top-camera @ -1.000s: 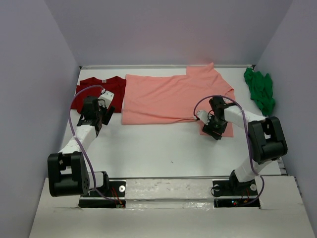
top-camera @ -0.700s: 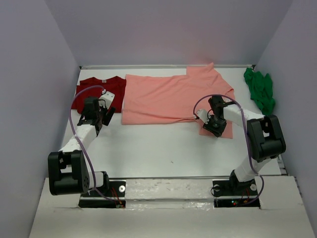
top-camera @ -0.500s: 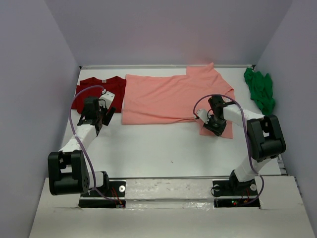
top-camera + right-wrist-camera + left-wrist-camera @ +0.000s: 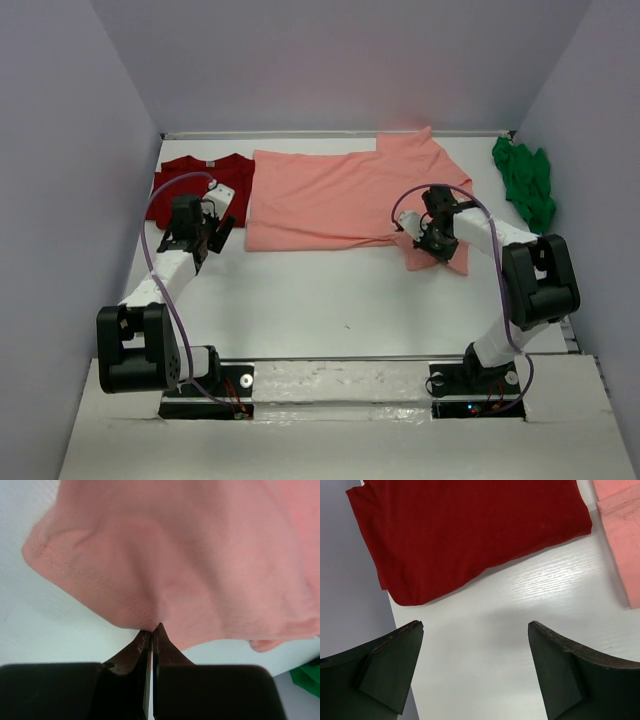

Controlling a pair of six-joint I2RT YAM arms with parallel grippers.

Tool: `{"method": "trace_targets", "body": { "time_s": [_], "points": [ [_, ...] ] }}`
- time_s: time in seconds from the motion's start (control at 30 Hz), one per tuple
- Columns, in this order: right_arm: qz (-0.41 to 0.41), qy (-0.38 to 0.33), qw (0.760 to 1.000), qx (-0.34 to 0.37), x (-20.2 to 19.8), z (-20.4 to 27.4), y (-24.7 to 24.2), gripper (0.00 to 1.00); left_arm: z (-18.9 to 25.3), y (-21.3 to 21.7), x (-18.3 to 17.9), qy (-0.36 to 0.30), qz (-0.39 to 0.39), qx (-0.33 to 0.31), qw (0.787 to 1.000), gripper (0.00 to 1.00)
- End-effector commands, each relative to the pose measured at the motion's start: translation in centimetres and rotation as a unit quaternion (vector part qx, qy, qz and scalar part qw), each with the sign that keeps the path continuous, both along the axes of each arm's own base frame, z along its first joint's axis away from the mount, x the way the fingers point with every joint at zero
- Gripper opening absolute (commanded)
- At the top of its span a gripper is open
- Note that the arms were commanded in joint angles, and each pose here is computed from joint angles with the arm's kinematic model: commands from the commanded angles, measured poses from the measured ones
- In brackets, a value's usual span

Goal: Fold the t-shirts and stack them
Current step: Fold the tshirt

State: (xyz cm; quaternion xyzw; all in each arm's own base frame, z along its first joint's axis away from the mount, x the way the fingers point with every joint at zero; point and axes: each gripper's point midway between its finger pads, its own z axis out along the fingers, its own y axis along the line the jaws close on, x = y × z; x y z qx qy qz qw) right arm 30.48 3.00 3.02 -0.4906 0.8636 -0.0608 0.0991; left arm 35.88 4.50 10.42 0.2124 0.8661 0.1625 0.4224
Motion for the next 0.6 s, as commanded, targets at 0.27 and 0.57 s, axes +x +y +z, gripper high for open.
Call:
{"method": "trace_targets", "body": {
  "time_s": [0.27, 0.57],
  "points": [
    [-0.011, -0.127, 0.992, 0.013, 7.0, 8.4, 1.3, 0.00, 2.8, -0.6, 1.2, -0.038, -0.011, -0.003, 0.999, 0.99],
    [-0.014, -0.139, 0.990, 0.006, 9.4, 8.1, 1.6, 0.00, 2.3, -0.9, 1.5, -0.029, -0.016, -0.005, 0.999, 0.99]
  ]
}}
